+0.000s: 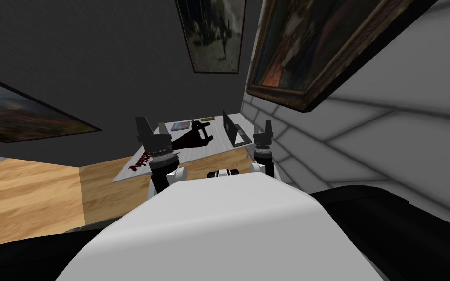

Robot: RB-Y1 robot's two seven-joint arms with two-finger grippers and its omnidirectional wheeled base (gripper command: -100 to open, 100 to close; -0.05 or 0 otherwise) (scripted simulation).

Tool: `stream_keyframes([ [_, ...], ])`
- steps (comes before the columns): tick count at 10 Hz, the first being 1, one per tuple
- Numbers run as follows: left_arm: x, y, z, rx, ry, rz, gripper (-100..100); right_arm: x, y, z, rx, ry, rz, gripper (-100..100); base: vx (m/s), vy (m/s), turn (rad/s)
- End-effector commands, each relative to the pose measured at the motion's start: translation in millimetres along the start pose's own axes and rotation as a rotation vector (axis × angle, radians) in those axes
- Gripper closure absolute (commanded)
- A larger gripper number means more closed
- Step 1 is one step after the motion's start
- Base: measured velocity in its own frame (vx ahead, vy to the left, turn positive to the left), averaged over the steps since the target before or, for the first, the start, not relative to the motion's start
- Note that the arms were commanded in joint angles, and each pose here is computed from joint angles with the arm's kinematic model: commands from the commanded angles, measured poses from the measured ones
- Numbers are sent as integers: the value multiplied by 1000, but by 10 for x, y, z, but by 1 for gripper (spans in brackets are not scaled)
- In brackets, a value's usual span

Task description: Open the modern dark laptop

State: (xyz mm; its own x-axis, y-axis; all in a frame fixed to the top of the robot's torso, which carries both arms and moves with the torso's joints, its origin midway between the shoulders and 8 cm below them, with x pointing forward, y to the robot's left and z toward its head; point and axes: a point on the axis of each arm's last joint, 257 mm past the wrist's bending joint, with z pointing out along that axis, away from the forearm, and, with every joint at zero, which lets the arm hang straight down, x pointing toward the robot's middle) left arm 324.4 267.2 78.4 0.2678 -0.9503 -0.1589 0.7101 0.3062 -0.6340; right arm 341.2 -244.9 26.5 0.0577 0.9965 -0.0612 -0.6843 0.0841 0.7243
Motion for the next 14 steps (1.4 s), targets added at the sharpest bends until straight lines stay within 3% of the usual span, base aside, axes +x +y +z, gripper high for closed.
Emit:
stream_keyframes([
  [1,0,0,0,0,0,0,0,29,-62,-22,17,40,-58,-100,8,23,20],
  [7,1,3,-1,-1,0,0,0,6,-442,-151,97,182,-395,-100,-1,67,29],
  [14,0,3,-1,-1,0,0,0,-201,-908,-328,173,338,-791,-100,2,70,32],
])
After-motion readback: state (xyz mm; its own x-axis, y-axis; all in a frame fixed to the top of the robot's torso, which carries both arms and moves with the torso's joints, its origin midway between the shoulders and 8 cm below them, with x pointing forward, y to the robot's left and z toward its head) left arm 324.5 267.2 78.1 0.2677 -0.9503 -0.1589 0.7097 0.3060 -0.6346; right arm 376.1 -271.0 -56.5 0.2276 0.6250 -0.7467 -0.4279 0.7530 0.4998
